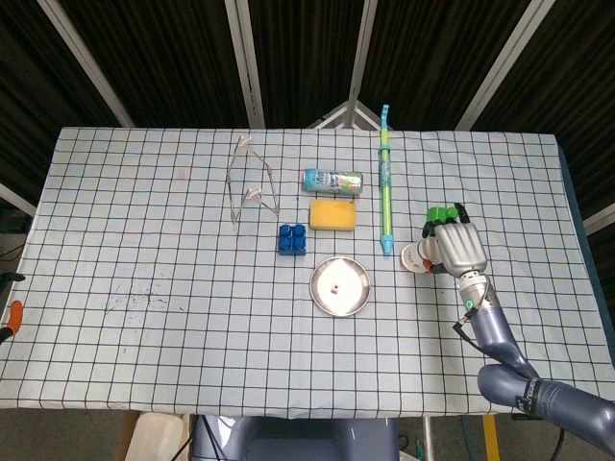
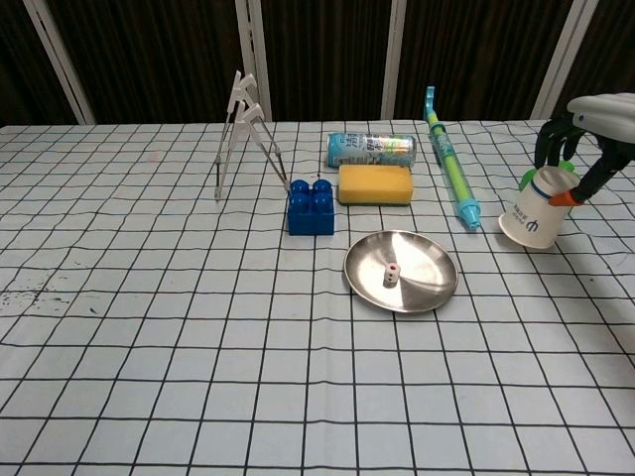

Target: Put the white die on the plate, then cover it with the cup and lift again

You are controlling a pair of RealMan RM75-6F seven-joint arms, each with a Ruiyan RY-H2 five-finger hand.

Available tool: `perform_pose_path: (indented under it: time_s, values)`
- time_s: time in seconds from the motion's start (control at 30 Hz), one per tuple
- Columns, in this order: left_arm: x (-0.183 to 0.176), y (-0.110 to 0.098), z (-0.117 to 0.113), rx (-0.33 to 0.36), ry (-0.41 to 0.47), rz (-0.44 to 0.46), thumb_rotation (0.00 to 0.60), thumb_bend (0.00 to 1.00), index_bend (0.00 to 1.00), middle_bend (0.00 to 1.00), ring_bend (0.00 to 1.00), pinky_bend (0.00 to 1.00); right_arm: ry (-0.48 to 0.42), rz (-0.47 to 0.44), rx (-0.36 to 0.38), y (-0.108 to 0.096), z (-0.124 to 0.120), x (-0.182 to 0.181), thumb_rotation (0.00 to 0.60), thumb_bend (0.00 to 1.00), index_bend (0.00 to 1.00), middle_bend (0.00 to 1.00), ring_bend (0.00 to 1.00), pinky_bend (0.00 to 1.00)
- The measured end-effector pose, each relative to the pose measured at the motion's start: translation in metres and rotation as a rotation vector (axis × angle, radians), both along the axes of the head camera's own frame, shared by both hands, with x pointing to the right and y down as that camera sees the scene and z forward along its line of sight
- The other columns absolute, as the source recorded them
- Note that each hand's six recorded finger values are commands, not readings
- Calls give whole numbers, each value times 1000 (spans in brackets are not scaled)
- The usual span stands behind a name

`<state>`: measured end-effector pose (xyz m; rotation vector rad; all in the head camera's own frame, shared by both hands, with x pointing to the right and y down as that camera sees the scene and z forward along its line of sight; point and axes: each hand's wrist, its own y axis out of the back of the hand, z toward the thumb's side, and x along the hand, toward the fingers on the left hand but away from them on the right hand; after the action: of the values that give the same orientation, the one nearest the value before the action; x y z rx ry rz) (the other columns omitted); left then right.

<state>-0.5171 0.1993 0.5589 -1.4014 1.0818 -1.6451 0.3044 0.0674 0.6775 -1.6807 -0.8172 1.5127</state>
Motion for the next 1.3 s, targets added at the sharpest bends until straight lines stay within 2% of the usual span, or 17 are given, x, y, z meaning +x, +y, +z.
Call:
perform_pose_path:
  time_s: [0.33,0.67,0.9,1.3]
  values:
    - [-3,-1,-4,9,21,-9,600,696,320,0,0,119,-16,-99,23,1,-26,-40,600,397,472,552,341,0]
    - [-6,-1,-6,12,41,-9,600,695,321,0,0,118,-52,-260,25,27,-53,-120,600,397,472,554,341,0]
    - [-7,-2,-7,17,43,-12,600,695,321,0,0,118,-75,-294,6,39,-45,-155,600,396,472,554,341,0]
    - [-7,-3,-6,15,37,-13,600,695,322,0,0,118,-76,-291,-18,43,-17,-165,600,396,472,554,341,0]
